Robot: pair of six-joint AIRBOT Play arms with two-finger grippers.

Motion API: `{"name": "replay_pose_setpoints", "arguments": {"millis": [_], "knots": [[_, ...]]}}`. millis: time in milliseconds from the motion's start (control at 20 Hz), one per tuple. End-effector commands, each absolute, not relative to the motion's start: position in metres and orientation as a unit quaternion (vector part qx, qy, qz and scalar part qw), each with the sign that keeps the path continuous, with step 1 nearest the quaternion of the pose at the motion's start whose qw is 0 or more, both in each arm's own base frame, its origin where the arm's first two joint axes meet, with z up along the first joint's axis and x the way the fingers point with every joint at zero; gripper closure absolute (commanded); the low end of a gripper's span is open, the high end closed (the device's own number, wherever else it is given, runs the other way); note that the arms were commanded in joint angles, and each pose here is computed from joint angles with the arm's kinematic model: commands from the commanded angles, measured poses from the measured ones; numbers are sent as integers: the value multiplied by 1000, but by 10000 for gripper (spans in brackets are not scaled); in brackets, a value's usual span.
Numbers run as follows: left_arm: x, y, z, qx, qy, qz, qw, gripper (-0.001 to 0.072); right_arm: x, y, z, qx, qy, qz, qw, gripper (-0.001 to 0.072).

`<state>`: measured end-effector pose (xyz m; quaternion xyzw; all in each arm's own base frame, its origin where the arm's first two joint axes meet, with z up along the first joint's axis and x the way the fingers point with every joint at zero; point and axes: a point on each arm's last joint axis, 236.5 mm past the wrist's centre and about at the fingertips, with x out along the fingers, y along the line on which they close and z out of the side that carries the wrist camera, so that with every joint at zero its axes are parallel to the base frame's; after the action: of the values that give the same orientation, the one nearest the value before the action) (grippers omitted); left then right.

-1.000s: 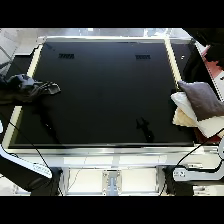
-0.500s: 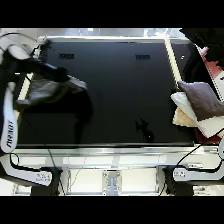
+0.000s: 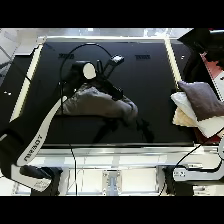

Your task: Fold the shirts.

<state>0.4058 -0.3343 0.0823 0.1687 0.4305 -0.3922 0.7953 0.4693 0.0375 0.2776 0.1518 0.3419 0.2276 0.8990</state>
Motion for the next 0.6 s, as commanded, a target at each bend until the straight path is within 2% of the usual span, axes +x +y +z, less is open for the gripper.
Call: {"name": "replay_pose_setpoints", "arguments": {"millis": [0, 50, 150, 200, 250, 350, 450, 550], "knots": [[479, -243, 148, 302, 319, -210, 873, 96, 455, 31, 249, 114, 396, 225, 883, 230], [491, -203, 163, 303, 317, -160, 884, 159, 454, 33, 243, 120, 403, 229, 878, 229], [497, -124, 152, 213, 388, -91, 892, 159, 451, 46, 221, 123, 428, 243, 862, 229], [489, -95, 128, 162, 441, -80, 879, 160, 447, 59, 205, 126, 448, 254, 848, 229], [479, -73, 100, 120, 488, -87, 860, 160, 442, 75, 186, 125, 470, 269, 831, 230], [457, -49, 50, 86, 544, -145, 822, 160, 435, 109, 147, 118, 500, 294, 806, 230], [441, -44, 15, 9, 571, -180, 801, 160, 439, 139, 119, 115, 503, 297, 804, 230], [428, -41, -10, -36, 599, -194, 776, 160, 442, 163, 102, 100, 499, 299, 807, 230]]}}
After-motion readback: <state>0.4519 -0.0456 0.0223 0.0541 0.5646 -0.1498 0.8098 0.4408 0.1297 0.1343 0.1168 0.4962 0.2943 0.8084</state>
